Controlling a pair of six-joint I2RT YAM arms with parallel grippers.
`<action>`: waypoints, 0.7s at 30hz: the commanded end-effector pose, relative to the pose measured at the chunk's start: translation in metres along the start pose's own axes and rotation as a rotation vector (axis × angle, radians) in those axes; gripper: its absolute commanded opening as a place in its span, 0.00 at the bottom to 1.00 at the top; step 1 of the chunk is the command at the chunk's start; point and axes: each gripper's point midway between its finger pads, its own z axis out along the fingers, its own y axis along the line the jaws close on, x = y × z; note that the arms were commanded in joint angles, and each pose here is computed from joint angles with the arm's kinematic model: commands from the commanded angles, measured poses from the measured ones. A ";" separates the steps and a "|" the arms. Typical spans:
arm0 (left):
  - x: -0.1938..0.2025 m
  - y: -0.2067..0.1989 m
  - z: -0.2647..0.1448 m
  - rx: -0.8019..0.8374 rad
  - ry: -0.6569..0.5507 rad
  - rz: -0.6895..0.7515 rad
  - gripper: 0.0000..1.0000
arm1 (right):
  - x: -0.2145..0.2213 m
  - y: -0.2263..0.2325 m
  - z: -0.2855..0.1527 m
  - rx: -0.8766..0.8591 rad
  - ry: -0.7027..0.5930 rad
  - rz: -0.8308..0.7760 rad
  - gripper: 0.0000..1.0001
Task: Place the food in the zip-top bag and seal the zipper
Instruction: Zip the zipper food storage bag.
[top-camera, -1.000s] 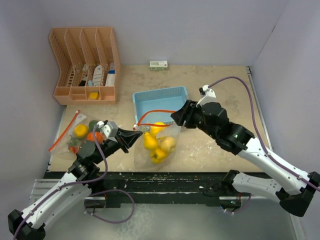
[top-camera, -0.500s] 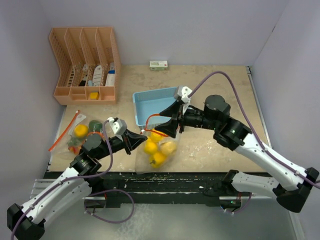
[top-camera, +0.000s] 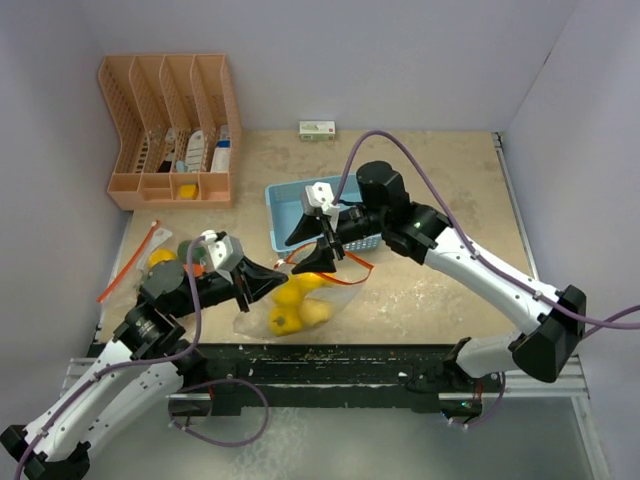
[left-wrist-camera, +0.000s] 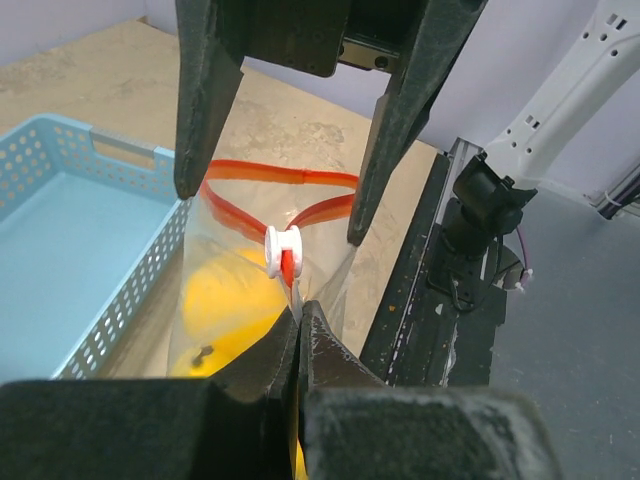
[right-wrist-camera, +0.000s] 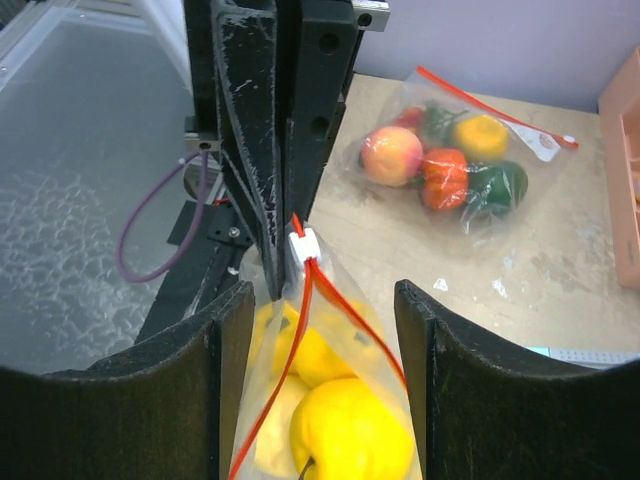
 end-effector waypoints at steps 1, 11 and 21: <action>-0.020 -0.005 -0.007 -0.003 -0.040 0.053 0.00 | -0.024 0.022 -0.012 -0.086 -0.066 -0.089 0.57; -0.020 -0.005 -0.007 -0.003 -0.037 0.051 0.00 | 0.003 0.010 0.000 -0.050 -0.058 0.022 0.57; -0.022 -0.007 -0.009 0.000 -0.042 0.054 0.00 | 0.002 -0.001 0.008 -0.033 -0.084 0.059 0.58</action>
